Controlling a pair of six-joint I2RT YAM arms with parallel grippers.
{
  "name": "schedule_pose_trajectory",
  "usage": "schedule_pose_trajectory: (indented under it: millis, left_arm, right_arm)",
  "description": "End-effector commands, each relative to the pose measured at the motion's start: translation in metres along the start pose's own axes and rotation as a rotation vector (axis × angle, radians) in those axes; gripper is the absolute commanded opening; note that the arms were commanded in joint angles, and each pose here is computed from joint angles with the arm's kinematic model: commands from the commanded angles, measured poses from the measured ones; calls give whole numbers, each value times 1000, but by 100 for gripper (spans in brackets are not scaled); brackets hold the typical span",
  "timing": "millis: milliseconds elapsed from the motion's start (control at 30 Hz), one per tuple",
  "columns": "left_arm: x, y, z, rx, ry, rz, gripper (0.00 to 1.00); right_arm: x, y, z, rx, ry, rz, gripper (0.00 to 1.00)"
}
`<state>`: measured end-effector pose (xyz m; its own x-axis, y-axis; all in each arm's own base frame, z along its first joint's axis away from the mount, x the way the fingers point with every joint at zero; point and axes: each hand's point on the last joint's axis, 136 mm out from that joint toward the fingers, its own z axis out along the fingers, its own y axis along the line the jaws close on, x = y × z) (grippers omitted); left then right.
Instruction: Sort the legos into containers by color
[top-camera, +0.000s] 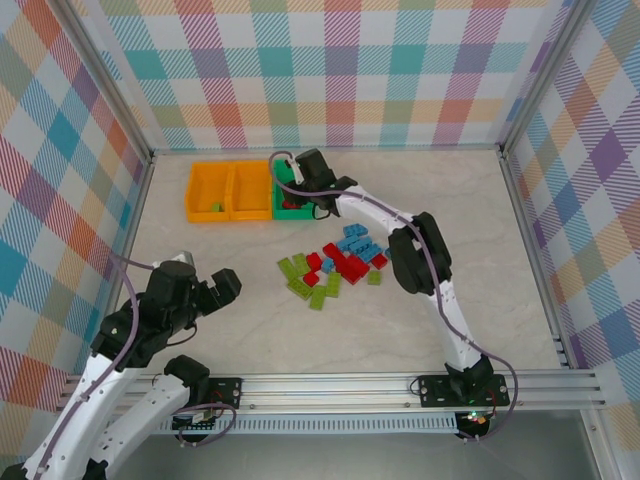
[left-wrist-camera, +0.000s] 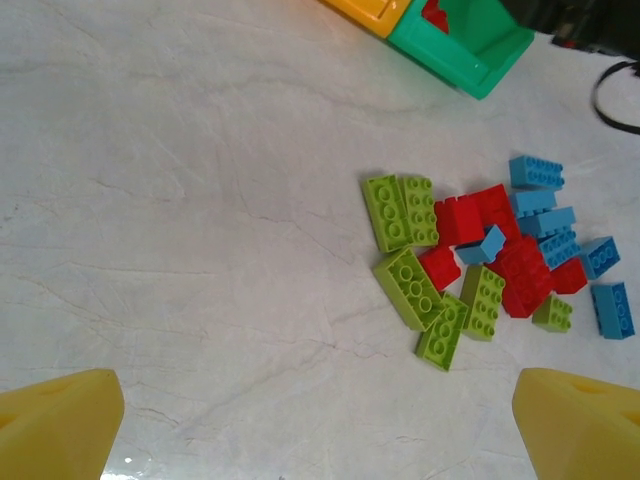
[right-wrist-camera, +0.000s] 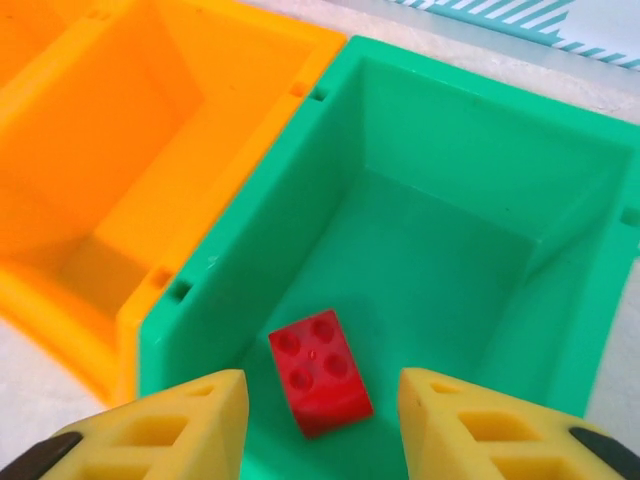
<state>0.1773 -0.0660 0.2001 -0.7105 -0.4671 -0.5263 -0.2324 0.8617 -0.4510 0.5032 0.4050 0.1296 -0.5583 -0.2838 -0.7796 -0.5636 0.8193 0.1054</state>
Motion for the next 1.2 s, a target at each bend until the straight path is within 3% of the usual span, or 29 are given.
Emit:
schedule_pose_trajectory:
  millis: [0,200,333,433,567,767,833,933,1167]
  left_arm:
    - [1,-15,8,54,22,26,100]
    - [-5,-53,21,168,56,121,98]
    - [-5,-97,38,281,107,236,98]
    - [-4,-130,53,342,129,333,98]
    - [-2,-162,85,312,160,491,97]
    - [11,-194,158,154,262,792,90]
    - [14,-202,182,112,279,884,79]
    - [28,-211,213,132,343,985,67]
    - [56,-220,265,180,468,1117,58]
  right_arm:
    - [-38,17,-63,-64,-104,4,47]
    - [1,11,-150,-123,-70,82,67]
    - [56,11,-204,-153,41,125,89]
    - [101,17,-241,-186,167,154,99]
    - [143,11,-288,-150,230,254,100]
    - [173,6,-342,-124,223,330,100]
    - [184,4,-351,-105,250,341,100]
    - [197,8,-363,-124,282,362,100]
    - [213,6,-384,-116,267,437,100]
